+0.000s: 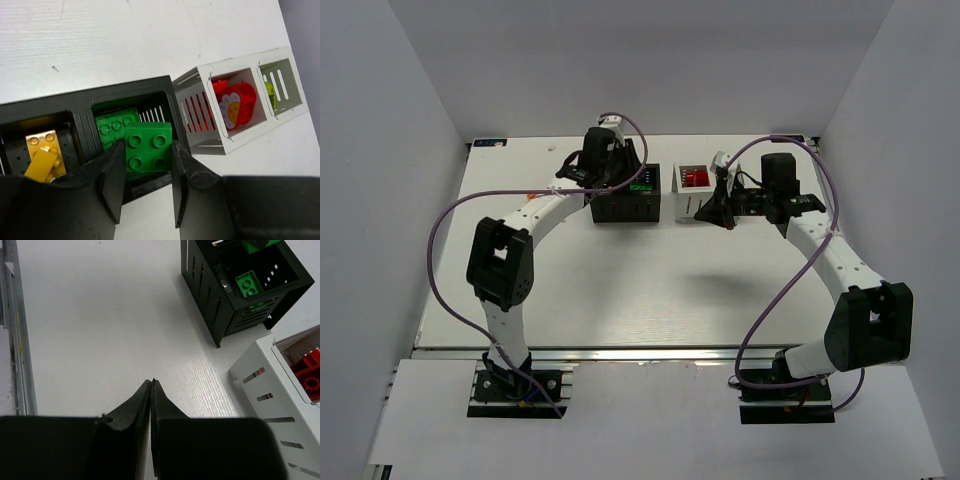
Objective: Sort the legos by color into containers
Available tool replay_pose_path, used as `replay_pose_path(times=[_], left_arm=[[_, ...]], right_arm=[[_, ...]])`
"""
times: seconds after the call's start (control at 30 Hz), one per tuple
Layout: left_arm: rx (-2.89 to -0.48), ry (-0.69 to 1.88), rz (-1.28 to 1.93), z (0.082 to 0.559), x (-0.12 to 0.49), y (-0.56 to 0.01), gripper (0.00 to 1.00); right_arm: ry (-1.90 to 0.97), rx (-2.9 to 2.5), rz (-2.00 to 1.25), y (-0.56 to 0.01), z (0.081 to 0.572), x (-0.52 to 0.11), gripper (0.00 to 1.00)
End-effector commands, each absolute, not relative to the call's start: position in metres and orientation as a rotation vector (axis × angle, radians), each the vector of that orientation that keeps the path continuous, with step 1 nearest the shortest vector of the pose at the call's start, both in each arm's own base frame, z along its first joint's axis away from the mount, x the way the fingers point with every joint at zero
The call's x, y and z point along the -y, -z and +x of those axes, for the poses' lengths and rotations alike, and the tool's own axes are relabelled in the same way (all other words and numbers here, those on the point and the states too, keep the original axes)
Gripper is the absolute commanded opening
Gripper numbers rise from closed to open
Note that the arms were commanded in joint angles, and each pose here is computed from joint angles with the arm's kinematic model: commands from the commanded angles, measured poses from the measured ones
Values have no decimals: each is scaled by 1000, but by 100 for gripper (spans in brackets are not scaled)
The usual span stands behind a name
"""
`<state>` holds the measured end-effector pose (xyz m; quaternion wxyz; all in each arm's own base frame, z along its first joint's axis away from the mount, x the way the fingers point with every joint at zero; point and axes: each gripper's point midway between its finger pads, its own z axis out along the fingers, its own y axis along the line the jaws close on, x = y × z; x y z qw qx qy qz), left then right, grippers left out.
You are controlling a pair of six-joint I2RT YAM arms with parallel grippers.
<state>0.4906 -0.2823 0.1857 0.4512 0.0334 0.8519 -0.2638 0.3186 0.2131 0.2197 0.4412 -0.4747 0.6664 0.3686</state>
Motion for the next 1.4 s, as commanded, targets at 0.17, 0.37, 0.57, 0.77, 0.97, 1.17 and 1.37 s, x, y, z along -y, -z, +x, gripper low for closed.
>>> replay_pose_path(times=[0.17,0.37,0.57,0.77,0.97,1.17,1.37], left_arm=[[-2111,588,117,502,289,-196,57],[-2097,585,129,497,288,-209,61],[-2029,576,149,495,284,-247,62],[-1957,489,33,491,231,-280,45],[-1980,354,-238,462,128,-276,56],[-1978,135,-464,432,48,-254,83],[-2004,133,-568,418,30,-240,87]], right_arm=[[-851,-1635,-1215,-227,318,-202,29],[-819,-1633,-1199,-234,317,-194,42],[-783,-1636,-1195,-239,319,-190,42],[-693,-1596,-1195,-238,333,-185,41],[-594,-1537,-1119,-248,371,-183,84],[-532,-1546,-1101,-255,384,-177,89],[-429,-1686,-1006,-266,378,-153,90]])
